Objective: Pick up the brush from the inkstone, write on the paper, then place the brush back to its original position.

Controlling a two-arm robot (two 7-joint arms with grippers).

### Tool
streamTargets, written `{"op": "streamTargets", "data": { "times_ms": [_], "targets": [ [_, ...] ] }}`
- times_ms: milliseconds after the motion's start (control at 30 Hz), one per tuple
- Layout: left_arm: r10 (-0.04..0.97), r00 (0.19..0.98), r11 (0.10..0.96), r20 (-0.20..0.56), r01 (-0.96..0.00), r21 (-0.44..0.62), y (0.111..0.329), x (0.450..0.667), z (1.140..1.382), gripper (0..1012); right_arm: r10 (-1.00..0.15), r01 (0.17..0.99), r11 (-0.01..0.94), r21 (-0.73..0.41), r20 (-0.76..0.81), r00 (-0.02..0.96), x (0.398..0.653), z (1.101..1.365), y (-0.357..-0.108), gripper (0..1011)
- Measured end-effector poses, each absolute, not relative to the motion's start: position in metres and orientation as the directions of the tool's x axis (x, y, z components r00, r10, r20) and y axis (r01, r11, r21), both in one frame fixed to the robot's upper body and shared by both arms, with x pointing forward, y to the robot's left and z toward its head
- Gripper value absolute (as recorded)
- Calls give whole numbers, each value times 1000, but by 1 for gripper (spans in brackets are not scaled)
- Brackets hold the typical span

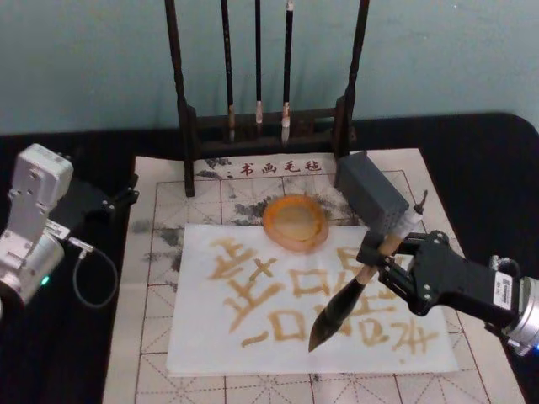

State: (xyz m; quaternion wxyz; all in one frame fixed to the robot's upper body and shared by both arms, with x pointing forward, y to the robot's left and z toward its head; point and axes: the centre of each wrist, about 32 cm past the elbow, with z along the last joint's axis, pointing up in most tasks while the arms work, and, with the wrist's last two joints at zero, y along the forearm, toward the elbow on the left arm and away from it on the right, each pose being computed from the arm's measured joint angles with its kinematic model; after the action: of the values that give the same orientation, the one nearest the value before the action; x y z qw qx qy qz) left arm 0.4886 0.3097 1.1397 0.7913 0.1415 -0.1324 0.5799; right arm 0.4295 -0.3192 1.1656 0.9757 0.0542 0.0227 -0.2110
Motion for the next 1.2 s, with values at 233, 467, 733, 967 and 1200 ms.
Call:
{"op": "streamTargets", "data": {
  "times_ms": [233,467,733,967,1200],
  "targets": [
    [880,292,287,374,-955,70,310,489,1140,1001,-404,408,908,93,-61,913,432,1163,-317,184],
    [880,292,287,374,-955,70,310,489,1140,1001,-397,401,912,87,-62,916,432,1163,-317,184],
    [880,292,287,374,-955,70,310,489,1140,1001,-397,401,913,77,-58,916,433,1161,-317,184],
    [880,292,287,374,-955,70,310,489,1140,1001,-400,403,913,71,-47,915,431,1161,-319,184],
    [880,292,287,374,-955,70,310,489,1140,1001,-408,410,910,67,-34,912,429,1161,-323,184]
  ]
}}
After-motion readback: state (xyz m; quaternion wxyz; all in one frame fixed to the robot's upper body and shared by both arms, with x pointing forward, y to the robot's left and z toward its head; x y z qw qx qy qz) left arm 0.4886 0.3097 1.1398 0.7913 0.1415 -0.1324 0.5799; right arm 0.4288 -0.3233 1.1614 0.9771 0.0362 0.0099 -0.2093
